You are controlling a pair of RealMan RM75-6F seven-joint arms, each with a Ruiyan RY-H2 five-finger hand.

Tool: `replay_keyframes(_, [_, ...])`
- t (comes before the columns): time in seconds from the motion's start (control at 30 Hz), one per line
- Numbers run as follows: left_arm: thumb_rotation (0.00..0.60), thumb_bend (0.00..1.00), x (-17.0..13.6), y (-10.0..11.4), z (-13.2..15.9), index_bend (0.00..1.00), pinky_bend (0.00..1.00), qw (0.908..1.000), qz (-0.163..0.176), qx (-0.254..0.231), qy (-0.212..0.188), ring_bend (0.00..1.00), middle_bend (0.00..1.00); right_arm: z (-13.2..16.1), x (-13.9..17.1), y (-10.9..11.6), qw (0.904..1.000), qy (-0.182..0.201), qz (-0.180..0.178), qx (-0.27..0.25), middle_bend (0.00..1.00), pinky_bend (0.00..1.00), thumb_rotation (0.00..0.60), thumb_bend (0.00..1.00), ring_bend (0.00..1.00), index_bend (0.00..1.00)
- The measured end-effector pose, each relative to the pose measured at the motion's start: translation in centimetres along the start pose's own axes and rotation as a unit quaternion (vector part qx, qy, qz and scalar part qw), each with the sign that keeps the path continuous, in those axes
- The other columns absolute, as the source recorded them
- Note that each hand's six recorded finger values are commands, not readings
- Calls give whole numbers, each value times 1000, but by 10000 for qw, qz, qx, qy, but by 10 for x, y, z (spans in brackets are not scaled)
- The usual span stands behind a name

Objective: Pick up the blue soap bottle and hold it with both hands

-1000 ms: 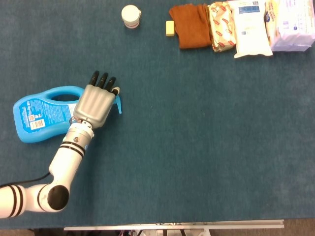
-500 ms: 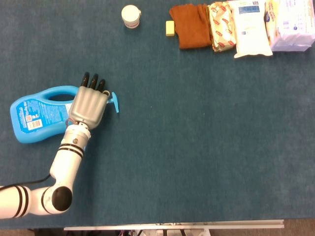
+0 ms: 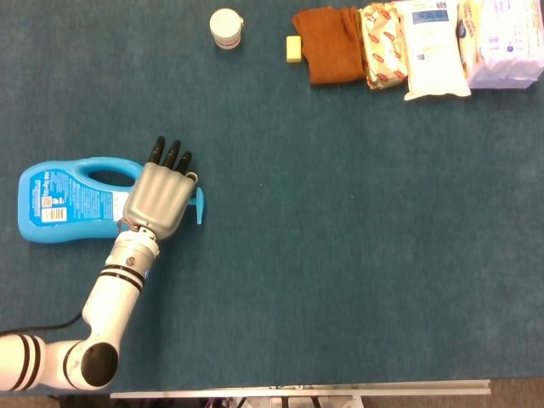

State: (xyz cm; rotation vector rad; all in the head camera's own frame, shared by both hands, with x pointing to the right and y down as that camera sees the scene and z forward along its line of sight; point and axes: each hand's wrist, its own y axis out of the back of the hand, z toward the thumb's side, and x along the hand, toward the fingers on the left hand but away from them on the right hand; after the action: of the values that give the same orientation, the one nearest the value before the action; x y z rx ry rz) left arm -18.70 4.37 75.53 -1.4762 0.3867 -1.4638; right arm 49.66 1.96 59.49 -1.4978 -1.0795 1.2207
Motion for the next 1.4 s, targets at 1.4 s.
replay_keyframes(1.4, [600,465,-17,44,-28,756,206,9713,784,-2224,-300,265,445,5,-2,5,9995,173,-31,-257,425,320,600,239,376,297])
